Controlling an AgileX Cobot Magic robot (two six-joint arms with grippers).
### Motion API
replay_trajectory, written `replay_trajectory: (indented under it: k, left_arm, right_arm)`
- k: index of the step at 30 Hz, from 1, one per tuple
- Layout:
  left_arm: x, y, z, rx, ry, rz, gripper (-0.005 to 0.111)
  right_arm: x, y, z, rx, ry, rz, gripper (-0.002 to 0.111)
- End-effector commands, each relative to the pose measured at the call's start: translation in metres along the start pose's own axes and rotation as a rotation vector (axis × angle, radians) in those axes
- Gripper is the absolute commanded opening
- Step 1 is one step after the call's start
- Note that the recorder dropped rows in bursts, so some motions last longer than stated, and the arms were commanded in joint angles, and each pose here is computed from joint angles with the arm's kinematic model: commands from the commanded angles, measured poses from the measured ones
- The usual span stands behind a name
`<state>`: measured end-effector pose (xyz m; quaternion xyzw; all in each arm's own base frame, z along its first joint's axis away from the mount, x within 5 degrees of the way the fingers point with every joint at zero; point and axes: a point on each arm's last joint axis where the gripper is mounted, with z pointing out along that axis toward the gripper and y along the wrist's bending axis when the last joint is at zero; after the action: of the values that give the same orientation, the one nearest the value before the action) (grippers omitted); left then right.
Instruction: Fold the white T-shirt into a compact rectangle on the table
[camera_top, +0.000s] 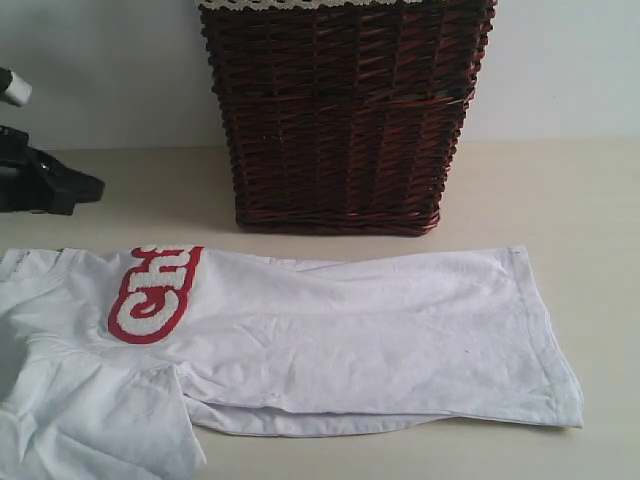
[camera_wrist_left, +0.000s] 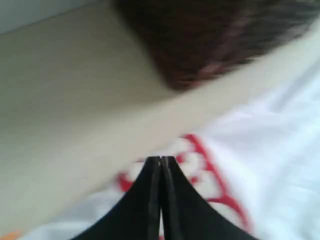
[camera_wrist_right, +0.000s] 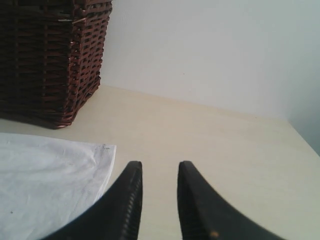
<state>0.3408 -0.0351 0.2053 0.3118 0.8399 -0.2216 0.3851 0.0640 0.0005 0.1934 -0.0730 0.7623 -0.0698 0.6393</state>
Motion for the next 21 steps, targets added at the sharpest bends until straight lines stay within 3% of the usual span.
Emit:
replay_trajectory:
  k: [1,3,8,15,21]
  left_arm:
    - [0.006,-0.07,0.006,0.519,0.029,0.137,0.0]
    - [0.008,-0.081,0.024,0.509,0.064,0.15,0.0]
    - [0.022,-0.095,0.081,0.36,0.176,0.237,0.0]
    - [0.042,-0.128,0.127,0.47,0.264,0.327,0.0]
    - [0.041,-0.137,0.149,0.507,0.277,0.372,0.0]
  right_arm:
    - [0.0,-0.001,0.0,0.011,-0.004,0.0,0.025]
    - [0.0,-0.001,0.0,0.011,-0.004,0.0,0.025]
    - [0.0,-0.001,0.0,0.011,-0.004,0.0,0.025]
    - [0.0,-0.001,0.0,0.011,-0.004,0.0,0.025]
    - [0.0,-0.001,0.0,0.011,-0.004,0.0,0.025]
